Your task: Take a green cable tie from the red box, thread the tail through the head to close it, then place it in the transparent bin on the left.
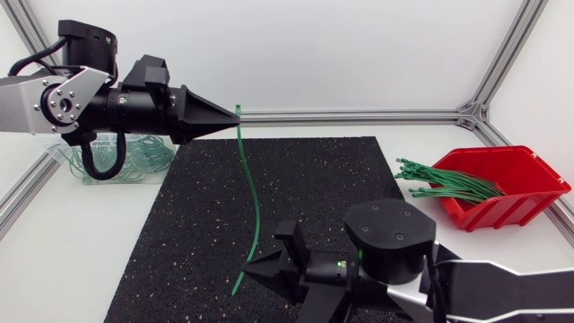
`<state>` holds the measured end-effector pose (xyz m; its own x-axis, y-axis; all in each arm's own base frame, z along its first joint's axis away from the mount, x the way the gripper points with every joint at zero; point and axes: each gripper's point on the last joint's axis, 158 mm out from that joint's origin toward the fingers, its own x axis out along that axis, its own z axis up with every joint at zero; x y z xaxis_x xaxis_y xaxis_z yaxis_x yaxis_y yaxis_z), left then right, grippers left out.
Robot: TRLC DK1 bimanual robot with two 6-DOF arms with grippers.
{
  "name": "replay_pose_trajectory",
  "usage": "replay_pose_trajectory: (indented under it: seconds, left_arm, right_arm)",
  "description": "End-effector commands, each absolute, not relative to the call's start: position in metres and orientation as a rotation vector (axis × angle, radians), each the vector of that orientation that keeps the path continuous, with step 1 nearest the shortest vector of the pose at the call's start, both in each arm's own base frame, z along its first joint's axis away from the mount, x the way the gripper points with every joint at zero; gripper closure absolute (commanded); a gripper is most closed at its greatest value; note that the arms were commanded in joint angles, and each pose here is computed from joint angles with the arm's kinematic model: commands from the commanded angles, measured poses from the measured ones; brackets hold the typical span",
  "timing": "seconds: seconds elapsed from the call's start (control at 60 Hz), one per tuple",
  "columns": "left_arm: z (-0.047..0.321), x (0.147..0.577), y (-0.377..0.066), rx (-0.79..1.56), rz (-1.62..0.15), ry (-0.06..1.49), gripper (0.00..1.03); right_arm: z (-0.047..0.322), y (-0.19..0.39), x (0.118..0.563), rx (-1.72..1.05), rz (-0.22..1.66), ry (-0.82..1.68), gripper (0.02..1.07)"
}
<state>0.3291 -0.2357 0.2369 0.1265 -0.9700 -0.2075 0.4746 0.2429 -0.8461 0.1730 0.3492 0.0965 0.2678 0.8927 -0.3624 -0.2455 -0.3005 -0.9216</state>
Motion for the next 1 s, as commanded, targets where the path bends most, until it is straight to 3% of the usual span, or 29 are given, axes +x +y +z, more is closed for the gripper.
replay_pose_trajectory:
  seconds: [0.0,0.367,0.583,0.983]
  left_arm:
    - [0.233,0.318,-0.236,-0.701,-1.194,0.897,0.99]
    - [0.223,0.291,-0.243,-0.649,-1.207,0.889,0.99]
    - [0.220,0.271,-0.244,-0.615,-1.215,0.862,0.99]
    - [0.217,0.238,-0.252,-0.550,-1.234,0.819,0.99]
  right_arm:
    - [0.099,0.346,0.167,-1.290,1.334,-0.510,1.01]
    - [0.109,0.352,0.170,-0.929,1.362,-0.185,1.02]
    - [0.107,0.356,0.150,-0.754,1.477,0.064,1.01]
    - [0.165,0.352,0.106,-0.388,1.556,0.476,1.01]
